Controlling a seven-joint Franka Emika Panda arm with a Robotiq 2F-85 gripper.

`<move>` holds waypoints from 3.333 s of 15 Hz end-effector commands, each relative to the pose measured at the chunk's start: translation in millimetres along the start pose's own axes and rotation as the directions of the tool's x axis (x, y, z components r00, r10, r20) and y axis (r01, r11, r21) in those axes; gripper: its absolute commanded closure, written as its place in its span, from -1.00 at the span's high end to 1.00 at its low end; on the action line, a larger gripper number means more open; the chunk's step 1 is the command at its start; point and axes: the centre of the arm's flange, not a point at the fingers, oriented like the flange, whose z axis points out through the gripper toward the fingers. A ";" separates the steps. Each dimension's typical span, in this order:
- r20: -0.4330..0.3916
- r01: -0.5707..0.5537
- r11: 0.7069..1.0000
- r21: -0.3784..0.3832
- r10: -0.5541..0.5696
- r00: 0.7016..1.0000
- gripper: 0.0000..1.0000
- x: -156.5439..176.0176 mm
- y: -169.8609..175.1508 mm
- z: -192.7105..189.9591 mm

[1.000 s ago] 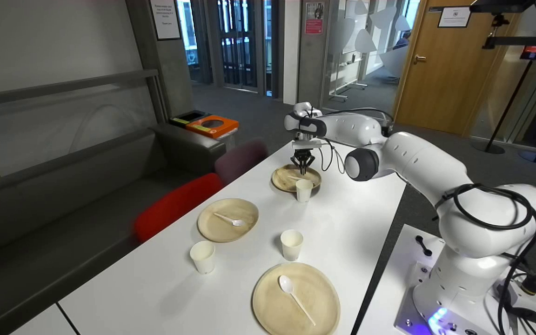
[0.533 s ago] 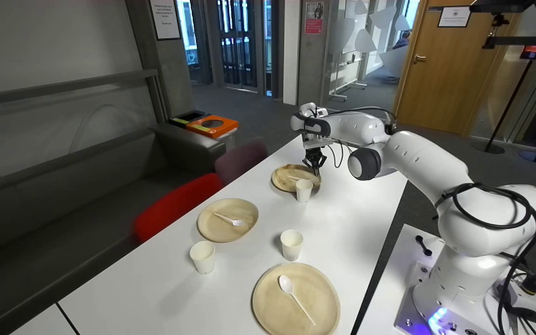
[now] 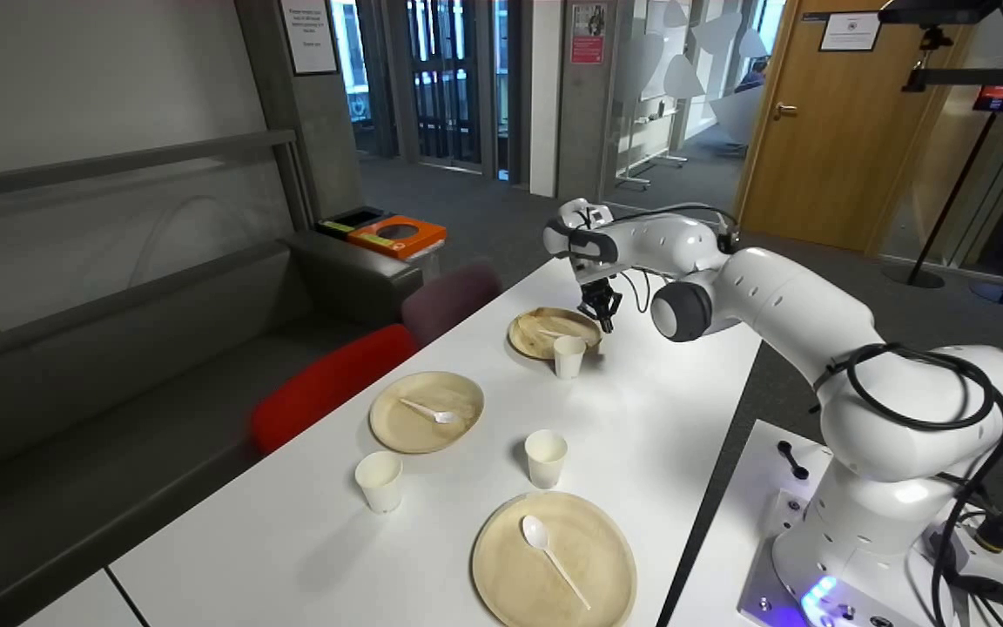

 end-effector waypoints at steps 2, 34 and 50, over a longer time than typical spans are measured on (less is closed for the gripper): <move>0.040 0.018 0.993 -0.117 -0.014 0.999 -1.00 -41.7 -24.1 43.7; -0.077 -0.250 0.968 0.017 0.251 0.965 -1.00 -9.8 -41.5 19.7; -0.018 -0.203 0.979 -0.010 0.203 0.979 -1.00 -22.3 -24.2 16.9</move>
